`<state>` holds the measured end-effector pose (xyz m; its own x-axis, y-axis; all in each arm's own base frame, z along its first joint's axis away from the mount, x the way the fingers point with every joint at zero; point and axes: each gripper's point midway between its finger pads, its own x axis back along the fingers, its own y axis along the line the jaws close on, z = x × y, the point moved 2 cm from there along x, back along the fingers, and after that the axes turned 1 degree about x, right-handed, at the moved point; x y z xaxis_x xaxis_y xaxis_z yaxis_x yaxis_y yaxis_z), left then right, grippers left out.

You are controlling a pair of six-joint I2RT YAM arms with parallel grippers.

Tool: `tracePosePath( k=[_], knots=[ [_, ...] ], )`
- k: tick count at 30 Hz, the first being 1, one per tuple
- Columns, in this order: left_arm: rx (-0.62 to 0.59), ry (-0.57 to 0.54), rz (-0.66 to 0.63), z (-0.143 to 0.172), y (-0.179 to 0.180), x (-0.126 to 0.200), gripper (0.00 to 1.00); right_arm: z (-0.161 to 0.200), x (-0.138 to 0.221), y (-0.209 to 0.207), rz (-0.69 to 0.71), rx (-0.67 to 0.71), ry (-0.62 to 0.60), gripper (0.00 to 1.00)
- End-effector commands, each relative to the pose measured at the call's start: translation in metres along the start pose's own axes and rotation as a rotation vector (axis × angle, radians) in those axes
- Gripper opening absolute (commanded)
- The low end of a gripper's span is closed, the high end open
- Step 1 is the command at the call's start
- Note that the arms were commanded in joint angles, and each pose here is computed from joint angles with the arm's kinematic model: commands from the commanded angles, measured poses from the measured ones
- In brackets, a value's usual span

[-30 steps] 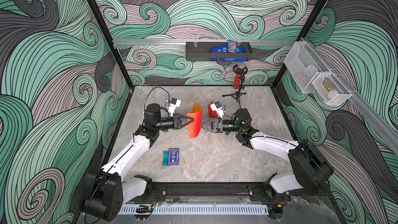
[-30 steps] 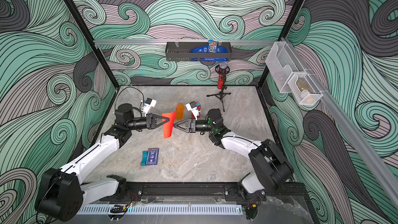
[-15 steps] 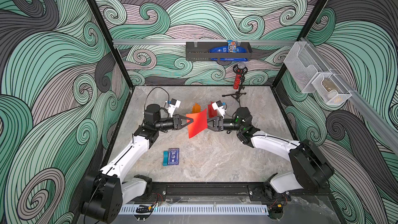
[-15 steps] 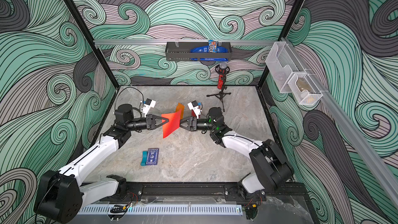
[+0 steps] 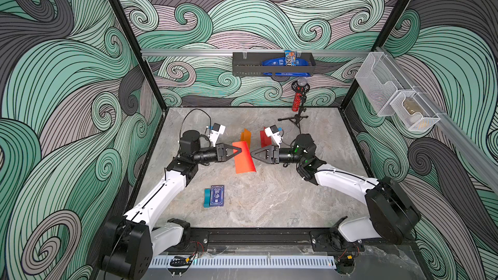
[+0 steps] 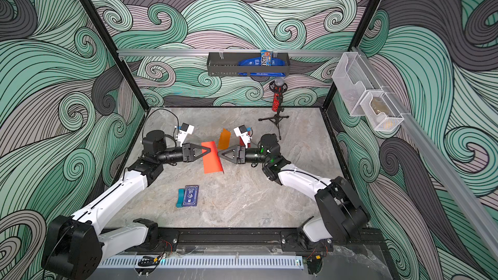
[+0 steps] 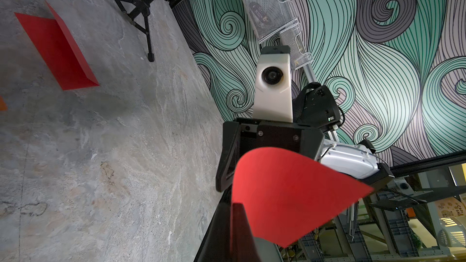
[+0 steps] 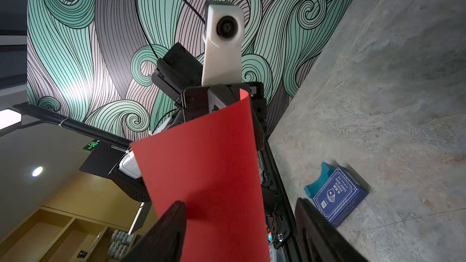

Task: Fold the square paper along the opposite sides
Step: Fold the paper.

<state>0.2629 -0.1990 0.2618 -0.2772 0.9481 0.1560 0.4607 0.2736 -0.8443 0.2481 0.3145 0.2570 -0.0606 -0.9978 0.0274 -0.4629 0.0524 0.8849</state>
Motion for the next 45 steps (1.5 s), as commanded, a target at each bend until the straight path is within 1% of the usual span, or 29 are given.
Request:
tracePosePath(
  k=[1, 10, 15, 26, 30, 33, 36, 45],
  knots=[
    [-0.043, -0.011, 0.02, -0.006, -0.011, 0.002, 0.0, -0.003, -0.01, 0.01, -0.025, 0.05, 0.005, 0.71],
    [-0.043, -0.01, 0.038, -0.005, -0.016, 0.003, 0.0, -0.004, -0.03, 0.025, -0.092, 0.121, 0.025, 0.71],
    [-0.04, -0.01, 0.045, -0.006, -0.018, 0.004, 0.0, -0.003, -0.036, 0.032, -0.142, 0.151, 0.022, 0.63],
    [-0.04, -0.008, 0.06, -0.006, -0.021, 0.005, 0.0, -0.002, -0.044, 0.031, -0.147, 0.18, 0.006, 0.52],
    [-0.048, -0.01, 0.064, -0.005, -0.023, 0.005, 0.0, -0.003, -0.048, 0.027, -0.146, 0.169, 0.0, 0.52],
    [-0.052, -0.014, 0.064, -0.005, -0.024, 0.006, 0.0, -0.005, -0.049, 0.023, -0.139, 0.159, -0.012, 0.56],
    [-0.051, -0.016, 0.062, -0.004, -0.024, 0.007, 0.0, -0.005, -0.051, 0.023, -0.141, 0.16, -0.016, 0.56],
    [-0.047, -0.017, 0.067, -0.004, -0.024, 0.007, 0.0, -0.001, -0.06, 0.027, -0.185, 0.156, 0.002, 0.49]
  ],
)
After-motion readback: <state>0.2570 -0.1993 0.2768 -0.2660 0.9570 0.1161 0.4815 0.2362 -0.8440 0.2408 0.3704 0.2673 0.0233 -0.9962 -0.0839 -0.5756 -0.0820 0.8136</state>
